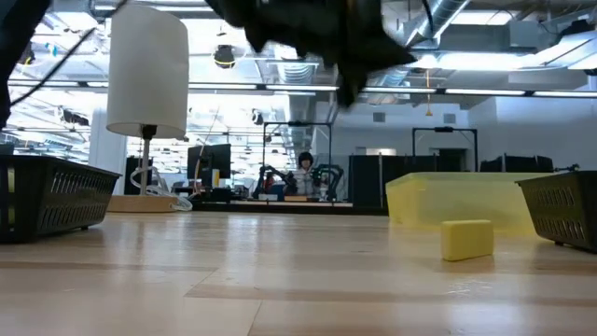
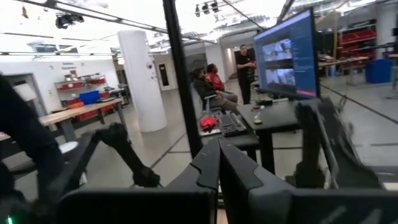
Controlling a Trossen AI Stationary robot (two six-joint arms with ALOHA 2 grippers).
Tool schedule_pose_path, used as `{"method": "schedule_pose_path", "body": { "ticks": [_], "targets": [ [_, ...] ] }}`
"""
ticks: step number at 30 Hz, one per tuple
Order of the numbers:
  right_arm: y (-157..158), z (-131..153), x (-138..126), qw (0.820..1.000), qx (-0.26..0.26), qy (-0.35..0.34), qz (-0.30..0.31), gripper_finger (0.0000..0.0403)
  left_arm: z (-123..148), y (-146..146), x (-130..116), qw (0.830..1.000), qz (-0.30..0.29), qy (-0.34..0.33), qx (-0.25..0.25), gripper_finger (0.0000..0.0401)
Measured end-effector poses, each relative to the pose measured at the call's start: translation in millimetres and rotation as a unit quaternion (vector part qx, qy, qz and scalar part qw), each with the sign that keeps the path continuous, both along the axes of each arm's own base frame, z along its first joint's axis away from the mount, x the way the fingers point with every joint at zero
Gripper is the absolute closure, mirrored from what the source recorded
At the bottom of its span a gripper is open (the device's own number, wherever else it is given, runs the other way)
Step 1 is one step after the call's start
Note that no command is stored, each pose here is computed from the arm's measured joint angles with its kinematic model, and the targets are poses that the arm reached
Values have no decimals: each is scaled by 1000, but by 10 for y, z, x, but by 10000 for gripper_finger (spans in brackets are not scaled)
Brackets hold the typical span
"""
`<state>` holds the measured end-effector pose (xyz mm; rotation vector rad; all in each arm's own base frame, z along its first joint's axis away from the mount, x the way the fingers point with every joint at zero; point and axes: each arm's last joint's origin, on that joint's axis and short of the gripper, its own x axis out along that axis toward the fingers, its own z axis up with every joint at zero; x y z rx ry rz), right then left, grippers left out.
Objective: Pick & Place School Supplies
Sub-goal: Put the eraser into the right black bin
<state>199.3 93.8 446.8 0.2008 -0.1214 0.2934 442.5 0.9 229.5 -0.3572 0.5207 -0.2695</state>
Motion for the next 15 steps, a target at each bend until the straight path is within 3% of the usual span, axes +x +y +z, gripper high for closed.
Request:
{"method": "schedule_pose_path", "body": {
  "ticks": [4, 7, 11, 15],
  "targets": [
    [-66, -5, 27, 1000, -1, 6, -15, 402, 586, 190, -275, 999, 25, -45, 3, 397],
    [-127, 16, 24, 999, -4, 48, -3, 388, 1091, 285, -592, 995, 42, -96, 4, 389],
    [-179, -20, 146, 990, -20, 137, 2, 339, 1707, 328, -1092, 983, 68, -170, -10, 361],
    [-172, -75, 352, 977, -59, 201, 25, 282, 2149, 279, -1617, 967, 110, -231, 0, 322]
  ]
}}
